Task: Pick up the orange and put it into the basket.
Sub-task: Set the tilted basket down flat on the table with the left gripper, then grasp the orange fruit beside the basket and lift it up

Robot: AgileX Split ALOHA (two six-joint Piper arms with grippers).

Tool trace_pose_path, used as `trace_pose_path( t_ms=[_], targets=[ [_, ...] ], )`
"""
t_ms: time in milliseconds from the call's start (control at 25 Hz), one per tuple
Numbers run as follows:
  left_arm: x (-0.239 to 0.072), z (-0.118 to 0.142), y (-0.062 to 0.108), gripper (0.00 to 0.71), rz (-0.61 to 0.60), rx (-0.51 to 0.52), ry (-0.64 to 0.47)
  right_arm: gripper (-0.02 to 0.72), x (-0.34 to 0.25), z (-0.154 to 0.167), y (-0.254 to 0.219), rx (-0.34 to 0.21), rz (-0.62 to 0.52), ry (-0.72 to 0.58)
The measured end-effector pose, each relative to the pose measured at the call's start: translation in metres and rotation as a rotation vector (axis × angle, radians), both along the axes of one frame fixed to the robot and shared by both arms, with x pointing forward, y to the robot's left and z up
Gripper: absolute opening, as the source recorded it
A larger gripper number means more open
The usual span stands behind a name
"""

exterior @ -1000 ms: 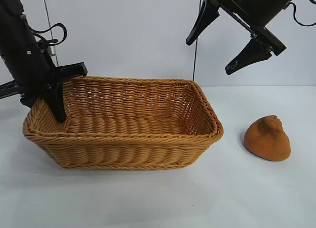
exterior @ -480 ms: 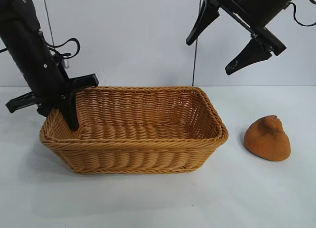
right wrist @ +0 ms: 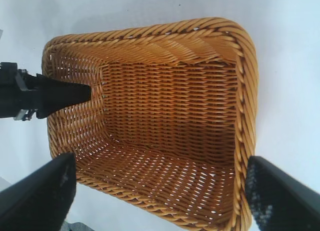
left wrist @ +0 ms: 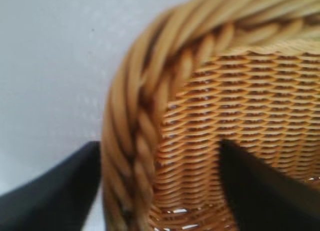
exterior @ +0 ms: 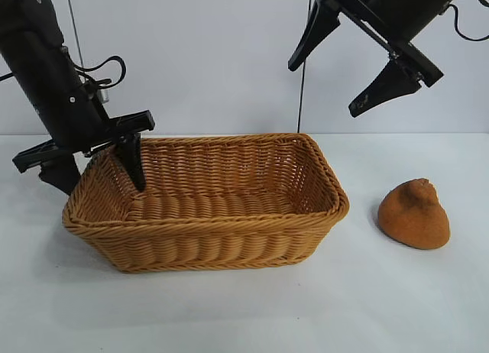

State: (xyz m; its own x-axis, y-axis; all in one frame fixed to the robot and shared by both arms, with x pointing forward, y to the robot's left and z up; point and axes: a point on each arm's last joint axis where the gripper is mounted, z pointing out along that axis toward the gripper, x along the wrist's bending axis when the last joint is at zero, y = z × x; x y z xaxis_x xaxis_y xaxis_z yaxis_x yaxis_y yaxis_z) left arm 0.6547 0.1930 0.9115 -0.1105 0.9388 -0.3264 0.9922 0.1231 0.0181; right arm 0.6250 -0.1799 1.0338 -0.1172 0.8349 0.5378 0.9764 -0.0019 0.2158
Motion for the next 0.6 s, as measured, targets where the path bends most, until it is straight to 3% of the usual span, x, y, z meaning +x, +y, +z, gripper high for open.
trace_pose_path(
  t_ms=[160, 320, 600],
  targets=[
    [0.000, 0.014, 0.000, 0.622, -0.025, 0.001, 0.003, 0.629, 0.000, 0.000, 0.000, 0.000, 0.000, 0.000],
    [0.003, 0.054, 0.004, 0.626, -0.076, 0.052, -0.081, 0.629, 0.000, 0.000, 0.000, 0.000, 0.000, 0.000],
    [0.006, 0.108, 0.039, 0.627, -0.107, 0.224, -0.188, 0.629, 0.000, 0.000, 0.000, 0.000, 0.000, 0.000]
  ],
)
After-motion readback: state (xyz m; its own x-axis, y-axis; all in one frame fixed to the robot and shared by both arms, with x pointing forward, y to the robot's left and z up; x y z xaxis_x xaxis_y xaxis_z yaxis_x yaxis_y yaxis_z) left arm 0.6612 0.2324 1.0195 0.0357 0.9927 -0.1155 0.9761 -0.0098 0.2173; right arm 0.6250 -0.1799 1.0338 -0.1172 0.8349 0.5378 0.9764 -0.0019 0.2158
